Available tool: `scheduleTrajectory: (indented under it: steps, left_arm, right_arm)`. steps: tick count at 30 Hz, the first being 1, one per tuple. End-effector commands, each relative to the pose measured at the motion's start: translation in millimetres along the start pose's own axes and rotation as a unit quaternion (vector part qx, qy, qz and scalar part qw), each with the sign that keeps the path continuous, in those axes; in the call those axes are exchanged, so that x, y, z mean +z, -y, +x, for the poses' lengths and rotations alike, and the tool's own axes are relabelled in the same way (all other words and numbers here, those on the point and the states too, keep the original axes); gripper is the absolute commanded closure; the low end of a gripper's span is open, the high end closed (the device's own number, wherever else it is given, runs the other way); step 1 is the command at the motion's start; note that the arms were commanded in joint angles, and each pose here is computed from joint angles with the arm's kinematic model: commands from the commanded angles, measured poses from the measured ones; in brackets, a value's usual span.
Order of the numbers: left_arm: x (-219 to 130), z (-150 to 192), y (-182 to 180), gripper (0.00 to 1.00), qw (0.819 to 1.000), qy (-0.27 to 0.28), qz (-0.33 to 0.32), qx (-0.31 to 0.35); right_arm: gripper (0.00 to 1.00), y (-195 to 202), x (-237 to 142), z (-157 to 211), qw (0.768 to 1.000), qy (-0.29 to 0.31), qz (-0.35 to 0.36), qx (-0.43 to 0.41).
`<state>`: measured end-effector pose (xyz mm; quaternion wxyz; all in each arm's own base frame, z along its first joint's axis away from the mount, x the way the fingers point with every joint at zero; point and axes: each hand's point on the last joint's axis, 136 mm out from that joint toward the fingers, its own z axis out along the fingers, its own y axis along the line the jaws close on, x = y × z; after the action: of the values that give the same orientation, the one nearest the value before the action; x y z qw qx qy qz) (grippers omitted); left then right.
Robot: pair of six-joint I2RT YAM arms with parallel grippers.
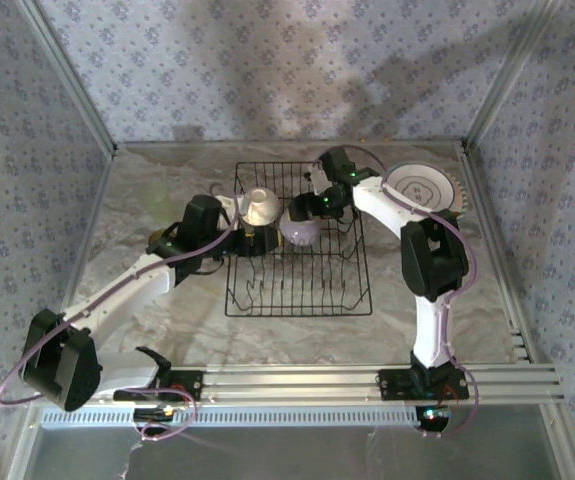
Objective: Unload the mixed dishes from the dish rack
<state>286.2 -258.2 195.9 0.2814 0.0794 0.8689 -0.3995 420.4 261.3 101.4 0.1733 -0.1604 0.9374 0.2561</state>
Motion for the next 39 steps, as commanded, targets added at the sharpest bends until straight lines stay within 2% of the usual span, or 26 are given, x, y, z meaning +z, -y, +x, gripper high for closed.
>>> scheduleTrajectory:
  steps: [1,12,21,28,39]
  left_arm:
    - [4.7,-17.7,16.1,0.06,1.0,0.009,0.021,0.011]
    - [40.3,-35.5,24.2,0.25,0.997,-0.02,0.074,-0.001]
    - [57.9,-51.8,5.6,0.29,0.994,-0.018,0.1,-0.035]
    - [85.4,-50.6,-11.1,0.37,0.993,-0.048,0.101,-0.045]
    - [119.1,-55.5,-19.5,0.42,0.989,-0.053,0.116,-0.074]
  right_arm:
    - [0.38,26.0,8.6,44.7,0.994,-0.071,-0.006,0.081]
    - [0.39,25.7,-9.9,22.3,0.985,-0.001,-0.103,0.138]
    - [0.39,25.6,-23.4,6.5,0.971,0.032,-0.162,0.172]
    - [0.39,23.6,-26.2,-0.5,0.961,0.044,-0.199,0.188]
    - [0.39,27.1,-27.6,-3.4,0.953,0.05,-0.217,0.204]
